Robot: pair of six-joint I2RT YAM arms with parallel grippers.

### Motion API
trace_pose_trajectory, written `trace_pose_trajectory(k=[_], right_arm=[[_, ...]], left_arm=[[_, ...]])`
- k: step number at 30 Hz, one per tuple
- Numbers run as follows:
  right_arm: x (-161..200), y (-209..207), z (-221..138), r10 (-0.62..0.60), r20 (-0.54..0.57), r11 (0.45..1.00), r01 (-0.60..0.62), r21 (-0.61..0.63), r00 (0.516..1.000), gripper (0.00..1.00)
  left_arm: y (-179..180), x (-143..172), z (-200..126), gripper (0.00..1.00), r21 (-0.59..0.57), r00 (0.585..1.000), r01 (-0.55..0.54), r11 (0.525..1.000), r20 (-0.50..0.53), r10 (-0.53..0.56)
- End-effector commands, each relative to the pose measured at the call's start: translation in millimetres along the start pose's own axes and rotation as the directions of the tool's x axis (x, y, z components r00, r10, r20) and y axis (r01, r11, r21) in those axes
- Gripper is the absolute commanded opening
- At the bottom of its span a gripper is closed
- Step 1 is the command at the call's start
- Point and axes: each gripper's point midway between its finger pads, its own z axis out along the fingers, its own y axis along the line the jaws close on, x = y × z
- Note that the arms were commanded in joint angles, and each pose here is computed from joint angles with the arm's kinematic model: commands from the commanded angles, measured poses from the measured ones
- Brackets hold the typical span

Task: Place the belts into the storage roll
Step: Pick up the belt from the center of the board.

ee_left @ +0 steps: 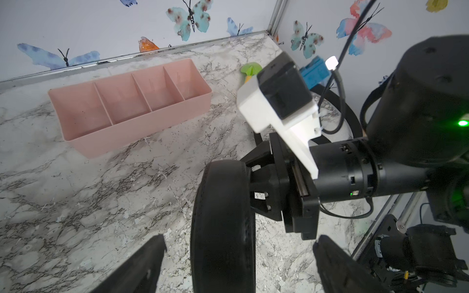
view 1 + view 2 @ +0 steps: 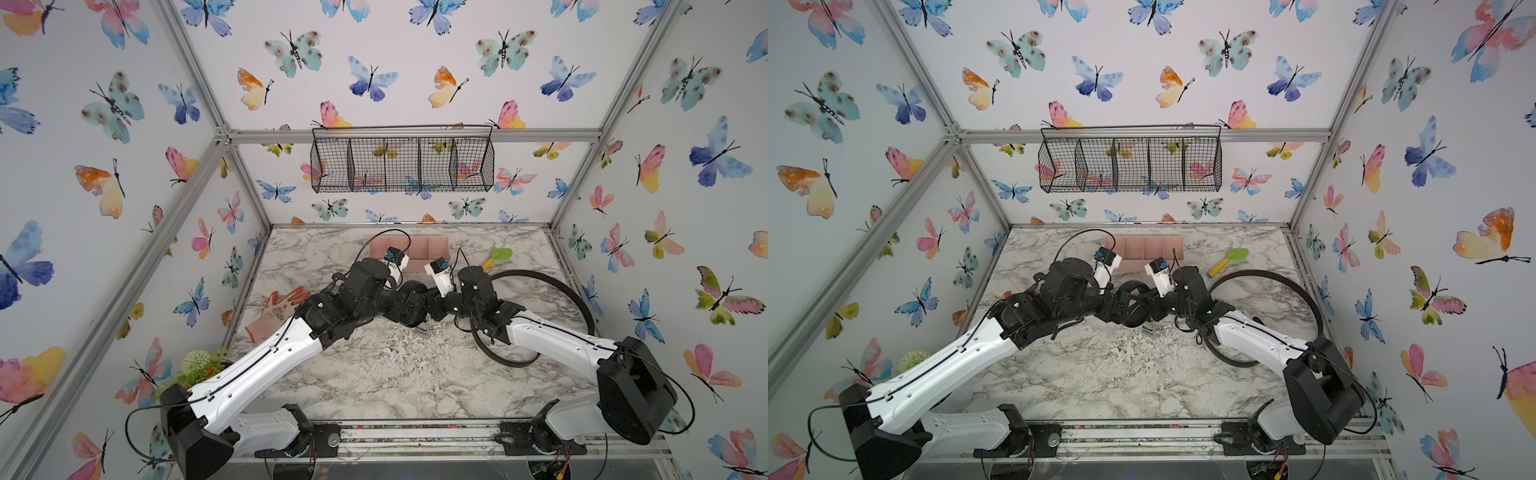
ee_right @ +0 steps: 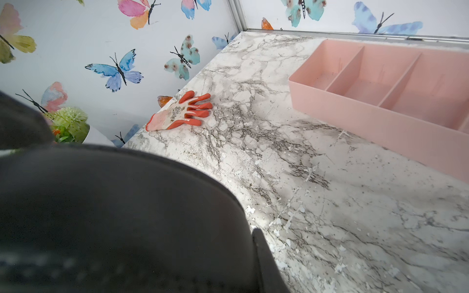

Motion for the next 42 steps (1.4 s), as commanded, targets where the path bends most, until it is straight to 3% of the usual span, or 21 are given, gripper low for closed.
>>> trace_pose_trajectory(k=[1, 6, 9, 13, 16, 18, 30, 42], right_arm=[[-24, 6, -13, -0.077, 0.072, 0.997, 0.076, 0.007, 0.994, 0.04], [-27, 8, -20, -0.154, 0.077, 0.988, 0.153, 0.018, 0.985, 0.03], [-29, 6, -26, -0.190, 0.080, 0.981, 0.187, 0.044, 0.979, 0.03], [-32, 2, -35, -0.246, 0.090, 0.967, 0.238, 0.093, 0.965, 0.03], [-31, 0, -39, -0.295, 0.077, 0.951, 0.285, 0.117, 0.952, 0.03], [-30, -3, -41, -0.315, 0.064, 0.943, 0.304, 0.138, 0.947, 0.03], [-20, -12, -47, -0.374, 0.024, 0.913, 0.363, 0.184, 0.927, 0.03], [-18, -13, -51, -0.393, 0.029, 0.903, 0.380, 0.200, 0.919, 0.03]], left_arm=[[-6, 0, 5, 0.97, 0.012, 0.997, -0.011, 1.000, -0.071, 0.012], [-10, 3, 14, 0.98, 0.032, 0.991, -0.014, 0.999, -0.134, 0.018], [-11, 2, 17, 0.92, 0.036, 0.987, -0.011, 0.999, -0.160, 0.016], [-10, 6, 20, 0.91, 0.032, 0.979, -0.023, 0.999, -0.201, 0.029], [-11, 8, 22, 0.89, 0.039, 0.976, -0.020, 0.999, -0.215, 0.028], [-11, 11, 24, 0.82, 0.040, 0.974, -0.019, 0.999, -0.227, 0.027], [-11, 13, 36, 0.73, 0.034, 0.969, -0.002, 0.999, -0.246, 0.010], [-20, 23, 54, 0.43, 0.086, 0.947, 0.009, 0.996, -0.322, 0.019]])
